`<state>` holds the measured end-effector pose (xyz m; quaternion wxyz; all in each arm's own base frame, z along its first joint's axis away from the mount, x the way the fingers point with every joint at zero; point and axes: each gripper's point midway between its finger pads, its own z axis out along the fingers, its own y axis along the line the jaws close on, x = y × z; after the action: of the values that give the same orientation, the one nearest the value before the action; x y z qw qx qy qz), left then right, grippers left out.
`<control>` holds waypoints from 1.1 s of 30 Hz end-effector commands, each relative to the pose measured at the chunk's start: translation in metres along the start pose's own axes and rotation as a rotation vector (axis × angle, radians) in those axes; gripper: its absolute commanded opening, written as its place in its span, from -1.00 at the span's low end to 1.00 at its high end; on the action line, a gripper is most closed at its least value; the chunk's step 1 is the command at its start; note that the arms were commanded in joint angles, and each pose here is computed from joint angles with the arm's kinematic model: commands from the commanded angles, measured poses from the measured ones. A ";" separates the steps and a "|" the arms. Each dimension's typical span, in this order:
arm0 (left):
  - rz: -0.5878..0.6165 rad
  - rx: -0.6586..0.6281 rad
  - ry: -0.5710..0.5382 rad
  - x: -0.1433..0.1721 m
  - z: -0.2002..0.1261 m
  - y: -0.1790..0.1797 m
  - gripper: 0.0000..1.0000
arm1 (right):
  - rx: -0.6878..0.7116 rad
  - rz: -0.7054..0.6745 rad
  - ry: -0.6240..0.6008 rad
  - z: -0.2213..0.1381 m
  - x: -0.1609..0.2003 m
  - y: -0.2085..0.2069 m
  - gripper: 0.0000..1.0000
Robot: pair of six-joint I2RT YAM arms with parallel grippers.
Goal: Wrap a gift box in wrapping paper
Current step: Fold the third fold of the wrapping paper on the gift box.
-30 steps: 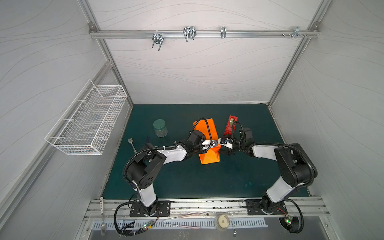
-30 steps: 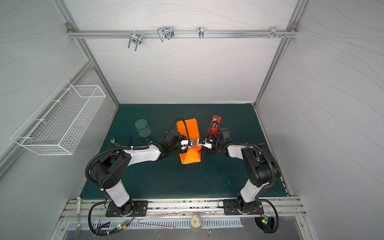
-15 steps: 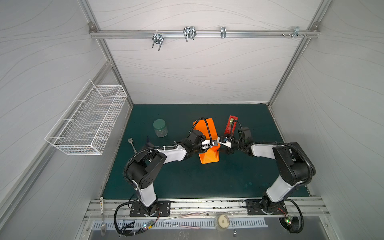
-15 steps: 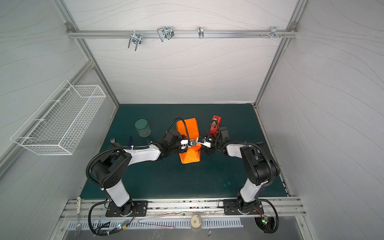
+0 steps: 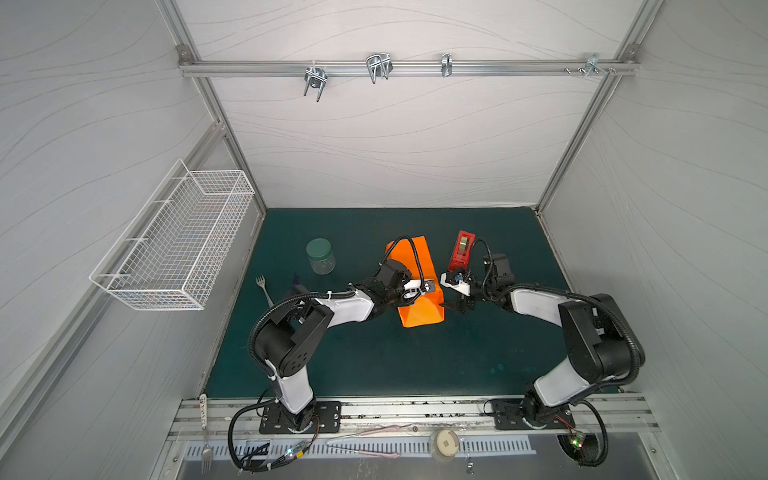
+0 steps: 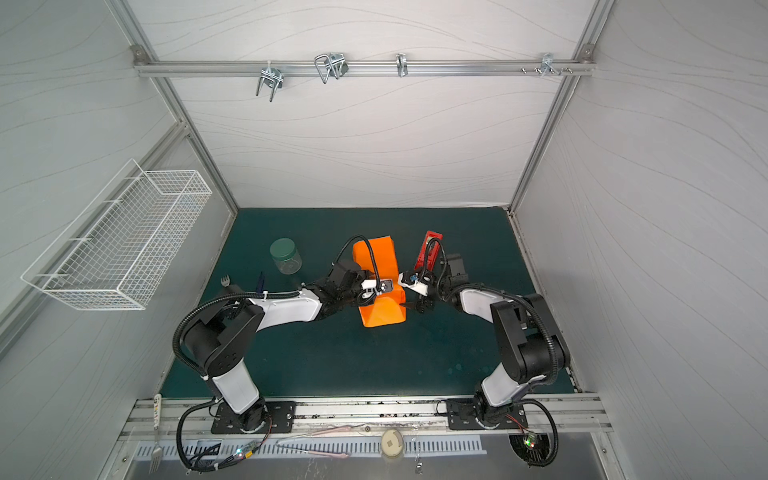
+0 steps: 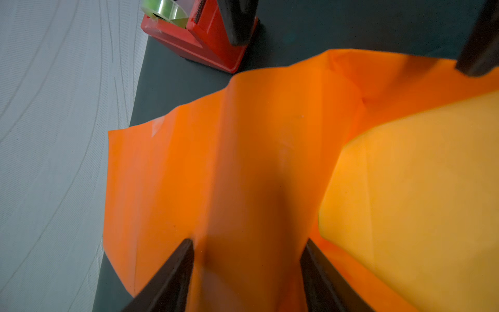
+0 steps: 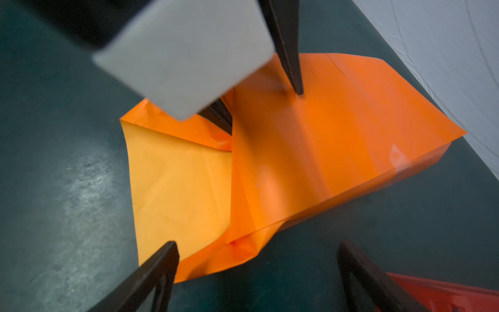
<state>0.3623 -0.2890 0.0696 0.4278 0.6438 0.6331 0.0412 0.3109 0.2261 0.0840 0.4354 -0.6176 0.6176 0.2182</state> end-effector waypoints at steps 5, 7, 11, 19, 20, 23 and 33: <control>0.007 0.134 0.108 0.036 0.010 -0.042 0.28 | 0.094 0.013 0.101 0.019 0.020 -0.007 0.79; 0.007 0.134 0.107 0.035 0.011 -0.042 0.28 | 0.137 0.012 0.136 0.022 0.028 -0.013 0.75; 0.006 0.135 0.104 0.035 0.011 -0.042 0.28 | 0.176 -0.022 0.183 0.030 0.034 -0.011 0.70; 0.018 0.132 0.104 0.035 0.013 -0.042 0.27 | 0.237 -0.031 0.205 0.026 0.028 -0.020 0.55; 0.019 0.132 0.104 0.036 0.012 -0.042 0.27 | 0.241 -0.031 0.201 0.026 0.026 -0.019 0.54; 0.022 0.133 0.106 0.036 0.012 -0.043 0.27 | 0.226 -0.032 0.175 0.024 0.016 -0.016 0.54; 0.018 0.126 0.102 0.035 0.013 -0.041 0.27 | 0.235 -0.015 0.166 0.030 0.000 -0.014 0.49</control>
<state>0.3680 -0.2887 0.0699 0.4361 0.6410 0.6301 0.0434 0.3385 0.2244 0.0496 0.4281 -0.5686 0.6989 0.0708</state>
